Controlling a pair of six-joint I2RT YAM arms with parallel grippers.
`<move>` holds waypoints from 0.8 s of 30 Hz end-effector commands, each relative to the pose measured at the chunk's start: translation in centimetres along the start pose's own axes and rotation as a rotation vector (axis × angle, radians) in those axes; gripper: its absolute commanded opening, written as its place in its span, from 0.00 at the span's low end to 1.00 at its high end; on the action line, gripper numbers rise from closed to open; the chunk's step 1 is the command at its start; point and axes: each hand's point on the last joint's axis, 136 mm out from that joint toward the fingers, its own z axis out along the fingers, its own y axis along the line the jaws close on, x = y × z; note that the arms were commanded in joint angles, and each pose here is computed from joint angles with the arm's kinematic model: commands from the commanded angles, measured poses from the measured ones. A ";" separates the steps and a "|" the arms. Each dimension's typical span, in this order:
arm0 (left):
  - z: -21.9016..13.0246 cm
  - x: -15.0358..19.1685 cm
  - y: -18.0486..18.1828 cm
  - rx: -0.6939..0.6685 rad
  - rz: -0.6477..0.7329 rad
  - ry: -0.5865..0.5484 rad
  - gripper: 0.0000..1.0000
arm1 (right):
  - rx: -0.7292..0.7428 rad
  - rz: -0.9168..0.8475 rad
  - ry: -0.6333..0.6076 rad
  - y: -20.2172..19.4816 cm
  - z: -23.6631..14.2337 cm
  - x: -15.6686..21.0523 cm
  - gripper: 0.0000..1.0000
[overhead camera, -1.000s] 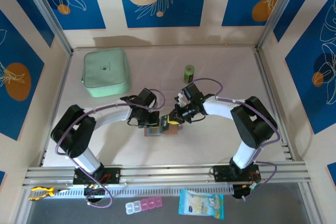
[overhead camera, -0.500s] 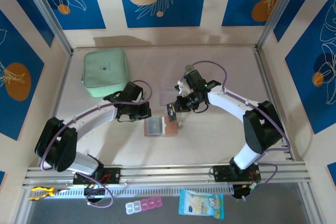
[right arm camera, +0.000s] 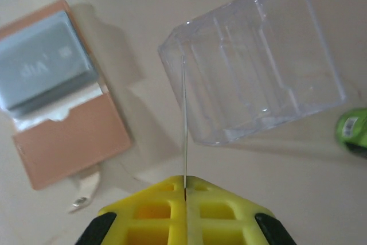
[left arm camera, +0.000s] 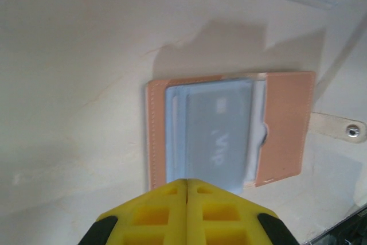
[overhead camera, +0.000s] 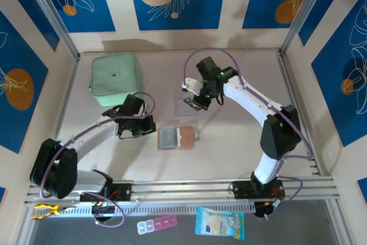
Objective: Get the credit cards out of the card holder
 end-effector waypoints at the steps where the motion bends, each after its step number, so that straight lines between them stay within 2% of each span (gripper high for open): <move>1: -0.6 0.3 0.2 0.019 0.010 0.001 0.01 | -0.015 -0.178 0.101 -0.7 0.5 0.4 0.00; 12: -1.0 0.5 0.6 0.005 0.039 0.012 0.01 | -0.094 -0.252 0.149 -1.8 3.8 -1.9 0.00; 24: -0.9 0.1 0.2 0.015 0.014 0.015 0.01 | -0.164 -0.237 0.241 -2.1 6.3 1.6 0.00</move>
